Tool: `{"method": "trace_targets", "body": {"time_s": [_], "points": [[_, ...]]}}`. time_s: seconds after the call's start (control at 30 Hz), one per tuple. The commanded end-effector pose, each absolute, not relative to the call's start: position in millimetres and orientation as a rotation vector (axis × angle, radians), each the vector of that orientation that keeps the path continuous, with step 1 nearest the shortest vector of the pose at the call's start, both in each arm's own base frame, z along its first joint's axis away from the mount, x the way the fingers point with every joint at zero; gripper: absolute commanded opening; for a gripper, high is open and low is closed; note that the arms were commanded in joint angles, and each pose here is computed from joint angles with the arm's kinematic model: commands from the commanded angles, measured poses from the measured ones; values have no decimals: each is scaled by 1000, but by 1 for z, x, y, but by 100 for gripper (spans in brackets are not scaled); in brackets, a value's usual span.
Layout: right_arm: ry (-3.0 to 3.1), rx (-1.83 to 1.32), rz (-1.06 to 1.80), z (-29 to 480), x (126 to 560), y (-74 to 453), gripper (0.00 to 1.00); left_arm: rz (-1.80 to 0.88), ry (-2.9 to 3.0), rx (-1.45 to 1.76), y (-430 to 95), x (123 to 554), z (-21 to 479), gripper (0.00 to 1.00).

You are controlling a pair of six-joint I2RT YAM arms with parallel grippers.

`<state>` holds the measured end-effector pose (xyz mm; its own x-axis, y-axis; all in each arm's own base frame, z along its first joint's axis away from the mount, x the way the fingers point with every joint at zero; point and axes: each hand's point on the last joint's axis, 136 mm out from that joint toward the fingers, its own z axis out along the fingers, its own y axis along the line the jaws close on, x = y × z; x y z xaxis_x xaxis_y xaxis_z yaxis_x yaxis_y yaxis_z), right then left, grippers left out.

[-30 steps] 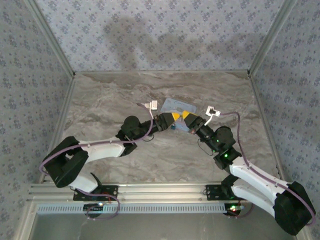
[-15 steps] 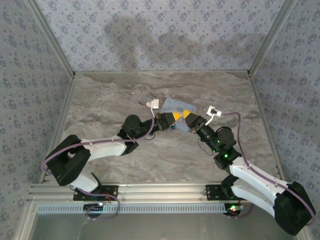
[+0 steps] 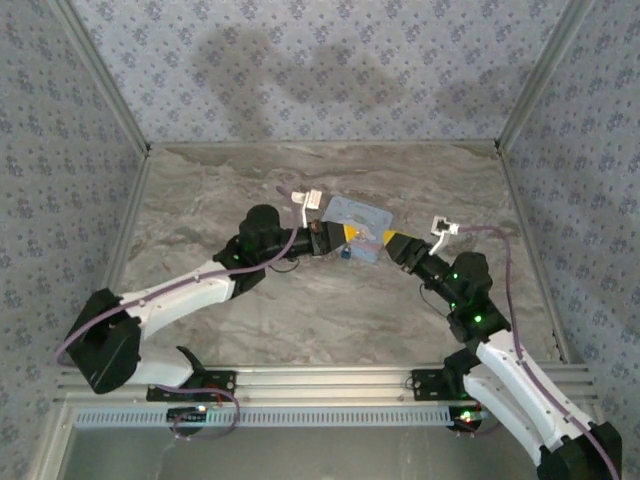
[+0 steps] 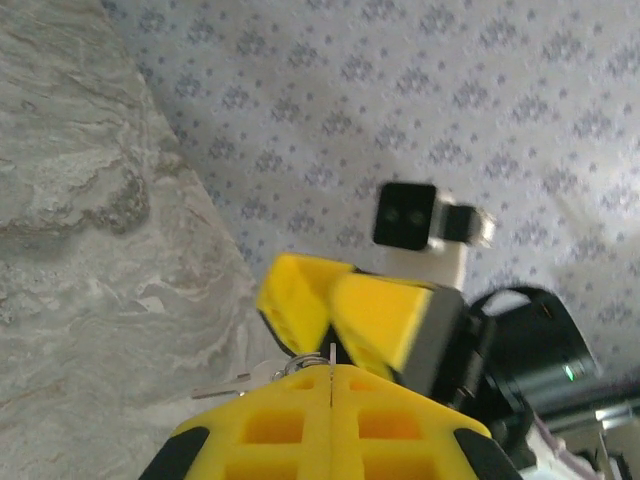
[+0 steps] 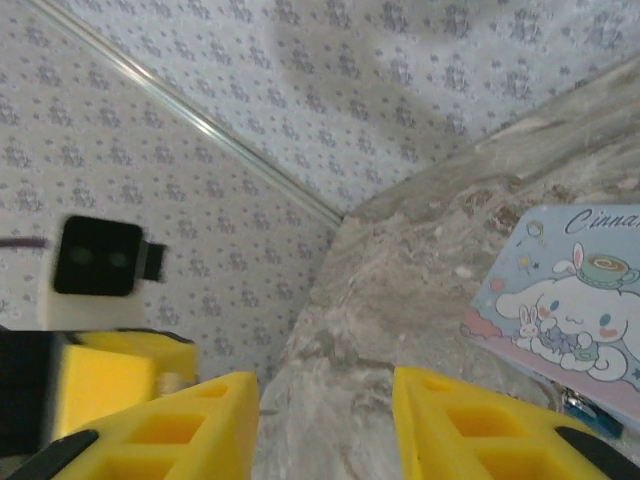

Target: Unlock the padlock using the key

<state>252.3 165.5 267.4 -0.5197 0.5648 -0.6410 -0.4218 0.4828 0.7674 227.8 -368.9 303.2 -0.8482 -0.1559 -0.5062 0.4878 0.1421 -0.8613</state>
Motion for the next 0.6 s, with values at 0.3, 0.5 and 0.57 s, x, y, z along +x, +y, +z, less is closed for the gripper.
{"method": "trace_targets", "body": {"time_s": [0.3,0.5,0.57], "points": [[1642,-215,1535,317,220,205,55,-1811,2050,612,-367,189,310,0],[1669,-312,1577,315,207,222,55,-1833,2034,616,-367,189,313,0],[1675,-342,1582,315,204,227,51,-1830,2031,611,-367,190,313,0]]}}
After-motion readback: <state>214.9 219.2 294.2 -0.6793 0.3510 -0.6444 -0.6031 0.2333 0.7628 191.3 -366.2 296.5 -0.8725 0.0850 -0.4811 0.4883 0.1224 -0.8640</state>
